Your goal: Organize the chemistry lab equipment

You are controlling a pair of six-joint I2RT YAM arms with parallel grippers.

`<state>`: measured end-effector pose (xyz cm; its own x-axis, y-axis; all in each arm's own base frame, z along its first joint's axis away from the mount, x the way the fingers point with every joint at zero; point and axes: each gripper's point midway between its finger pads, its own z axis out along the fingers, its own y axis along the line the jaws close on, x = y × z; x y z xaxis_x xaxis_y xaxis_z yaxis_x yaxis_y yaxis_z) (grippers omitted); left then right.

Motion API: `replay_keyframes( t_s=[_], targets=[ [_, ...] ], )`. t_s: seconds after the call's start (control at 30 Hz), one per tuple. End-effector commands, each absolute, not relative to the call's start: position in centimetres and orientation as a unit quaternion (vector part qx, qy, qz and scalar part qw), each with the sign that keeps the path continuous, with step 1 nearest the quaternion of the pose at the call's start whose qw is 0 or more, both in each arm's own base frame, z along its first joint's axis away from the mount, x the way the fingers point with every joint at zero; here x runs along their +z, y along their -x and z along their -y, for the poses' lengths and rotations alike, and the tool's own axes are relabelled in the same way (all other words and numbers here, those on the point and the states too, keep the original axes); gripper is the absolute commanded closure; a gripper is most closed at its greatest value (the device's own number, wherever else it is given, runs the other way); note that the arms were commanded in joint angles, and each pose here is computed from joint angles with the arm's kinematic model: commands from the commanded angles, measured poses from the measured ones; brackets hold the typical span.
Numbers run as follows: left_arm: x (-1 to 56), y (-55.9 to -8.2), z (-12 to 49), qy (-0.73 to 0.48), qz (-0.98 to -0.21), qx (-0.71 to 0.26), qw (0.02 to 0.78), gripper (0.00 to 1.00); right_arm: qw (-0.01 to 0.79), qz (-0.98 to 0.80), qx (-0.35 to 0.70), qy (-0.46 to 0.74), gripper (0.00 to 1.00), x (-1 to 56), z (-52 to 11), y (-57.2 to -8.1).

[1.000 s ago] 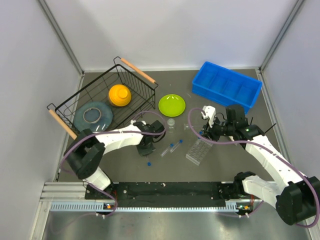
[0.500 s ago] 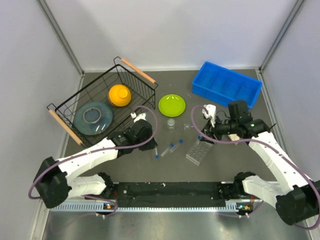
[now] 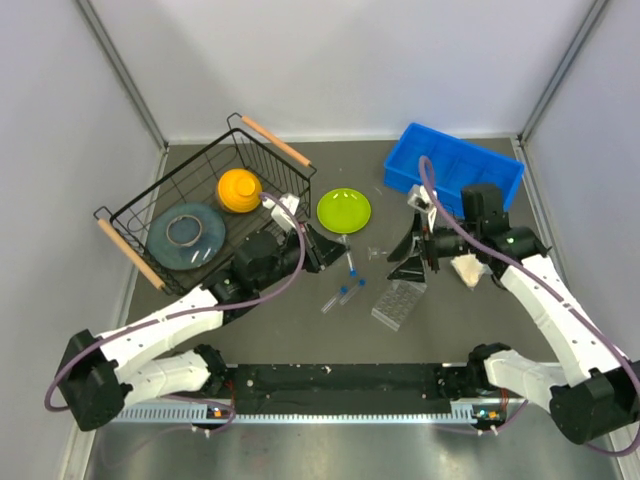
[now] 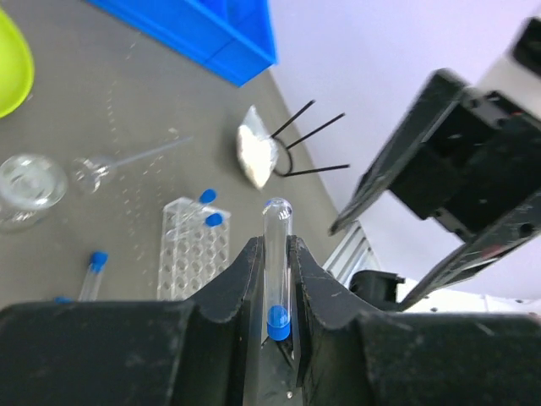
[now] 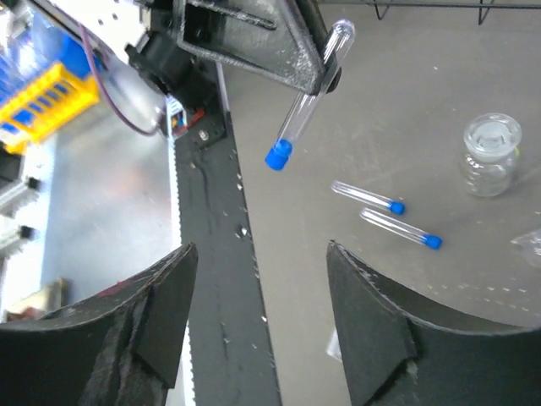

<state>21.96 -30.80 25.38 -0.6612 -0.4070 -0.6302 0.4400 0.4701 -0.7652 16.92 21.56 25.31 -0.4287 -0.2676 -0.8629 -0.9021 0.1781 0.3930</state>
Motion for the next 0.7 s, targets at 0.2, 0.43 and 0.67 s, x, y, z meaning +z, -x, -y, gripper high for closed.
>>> replay_keyframes(
  t_s=[0.2,0.43,0.67],
  targets=[
    [33.7,-22.3,34.8,-0.021,-0.651,-0.612,0.448,1.00,0.263,-0.692,0.594,0.316,0.26,27.6,-24.0,-17.6],
    [33.6,-22.4,36.0,-0.015,-0.654,-0.613,0.443,1.00,0.253,-0.702,0.600,0.288,0.28,27.0,-24.4,-18.3],
    [33.3,-22.2,36.4,-0.016,-0.655,-0.613,0.440,1.00,0.243,-0.707,0.606,0.271,0.48,26.7,-24.9,-19.0]
  ],
)
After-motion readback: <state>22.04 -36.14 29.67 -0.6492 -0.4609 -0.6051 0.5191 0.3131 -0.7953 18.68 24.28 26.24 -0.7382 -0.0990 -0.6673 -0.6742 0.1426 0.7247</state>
